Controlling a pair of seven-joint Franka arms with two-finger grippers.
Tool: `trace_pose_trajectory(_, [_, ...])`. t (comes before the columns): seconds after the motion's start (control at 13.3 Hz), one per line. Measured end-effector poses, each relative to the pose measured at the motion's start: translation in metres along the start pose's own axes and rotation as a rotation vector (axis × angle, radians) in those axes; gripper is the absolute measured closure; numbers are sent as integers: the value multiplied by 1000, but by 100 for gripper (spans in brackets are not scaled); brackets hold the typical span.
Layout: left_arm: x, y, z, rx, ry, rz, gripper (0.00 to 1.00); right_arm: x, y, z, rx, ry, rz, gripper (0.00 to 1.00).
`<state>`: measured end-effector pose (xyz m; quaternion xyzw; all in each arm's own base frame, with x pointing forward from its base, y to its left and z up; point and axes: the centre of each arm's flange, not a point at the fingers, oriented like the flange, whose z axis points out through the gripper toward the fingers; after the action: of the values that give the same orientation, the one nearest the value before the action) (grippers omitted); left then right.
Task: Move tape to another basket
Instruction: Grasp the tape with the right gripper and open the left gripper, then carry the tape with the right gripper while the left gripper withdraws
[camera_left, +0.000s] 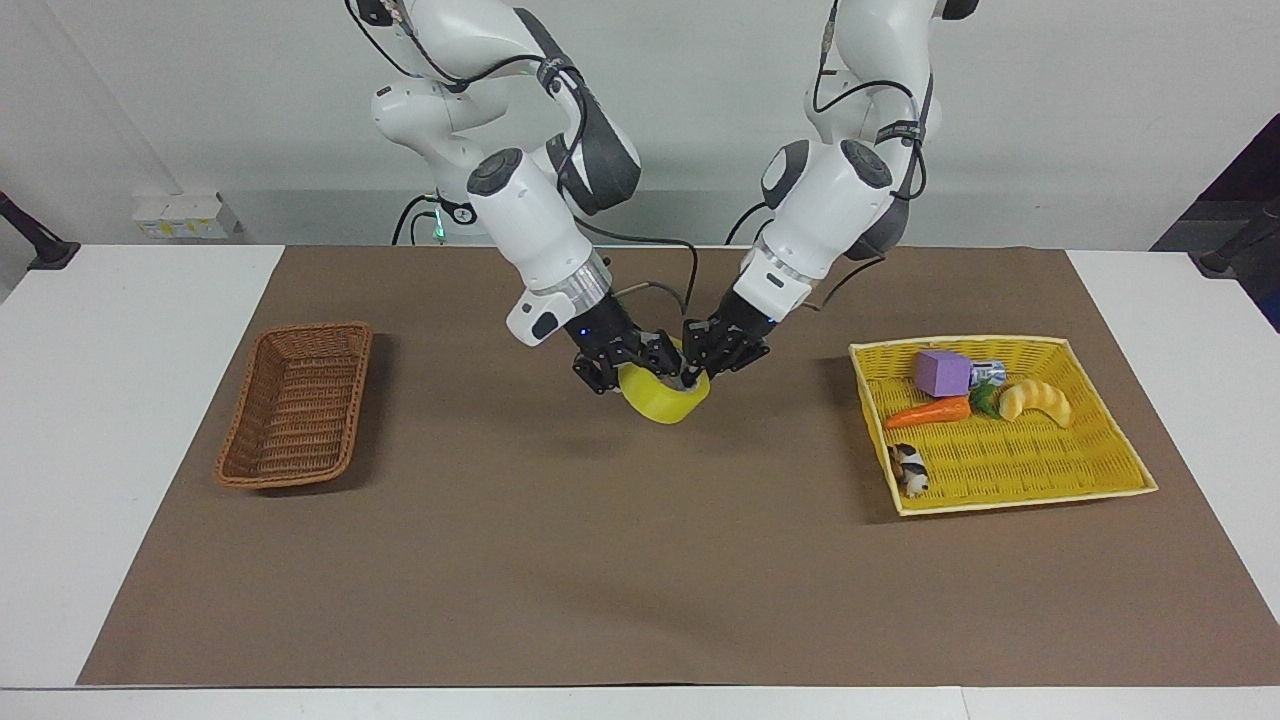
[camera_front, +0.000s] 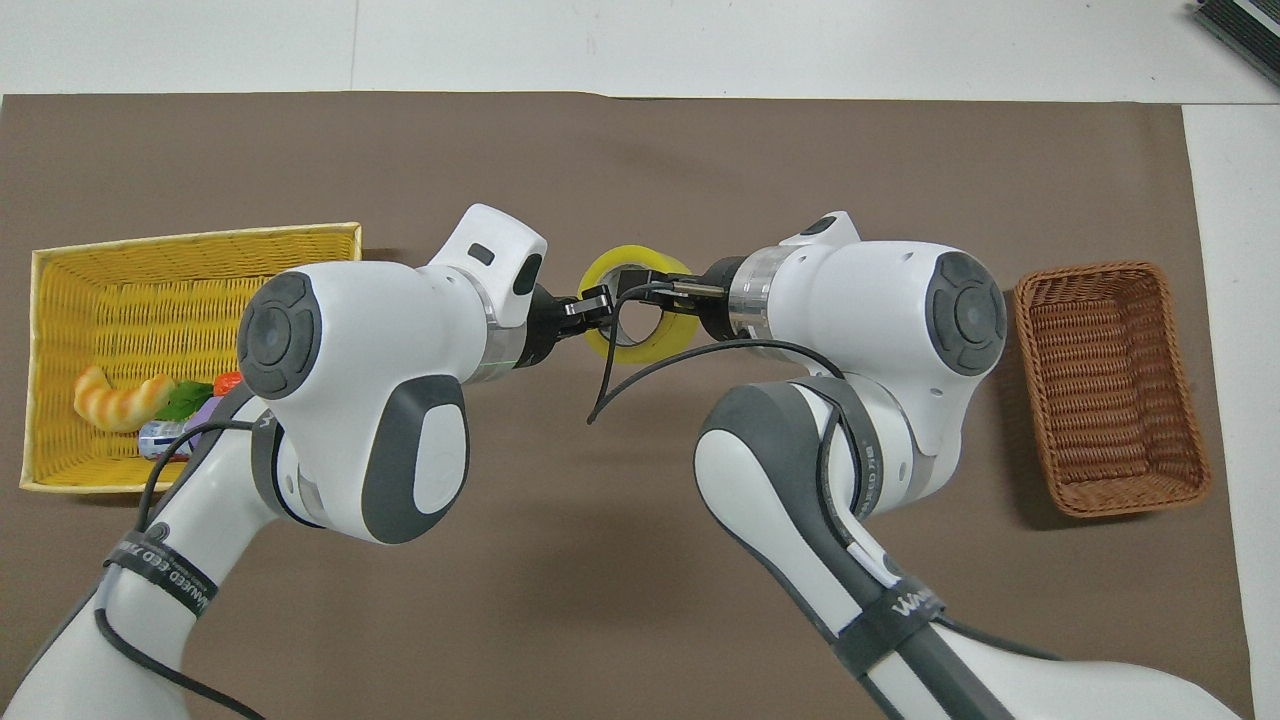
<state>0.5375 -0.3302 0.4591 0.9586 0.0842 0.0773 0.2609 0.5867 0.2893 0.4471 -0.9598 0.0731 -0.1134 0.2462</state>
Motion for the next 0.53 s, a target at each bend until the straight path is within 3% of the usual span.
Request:
trace_pose_trajectory(0.23, [-1,-1,1,3,-6,2,79,-1,1,1,-4,-11,1,94])
trace_pose_trajectory(0.38, [2,-2,0,2,-2,-7,65,-7,3,6,-23,-60,14,97])
trace_pose_trajectory(0.45, [3,-3,-1,3,0,-9,65,-8,3,6,-28,-71,18,99])
trace_pose_trajectory(0.53, [4,-3,-2,3,2,-9,55,-8,3,7,-29,-76,21,99])
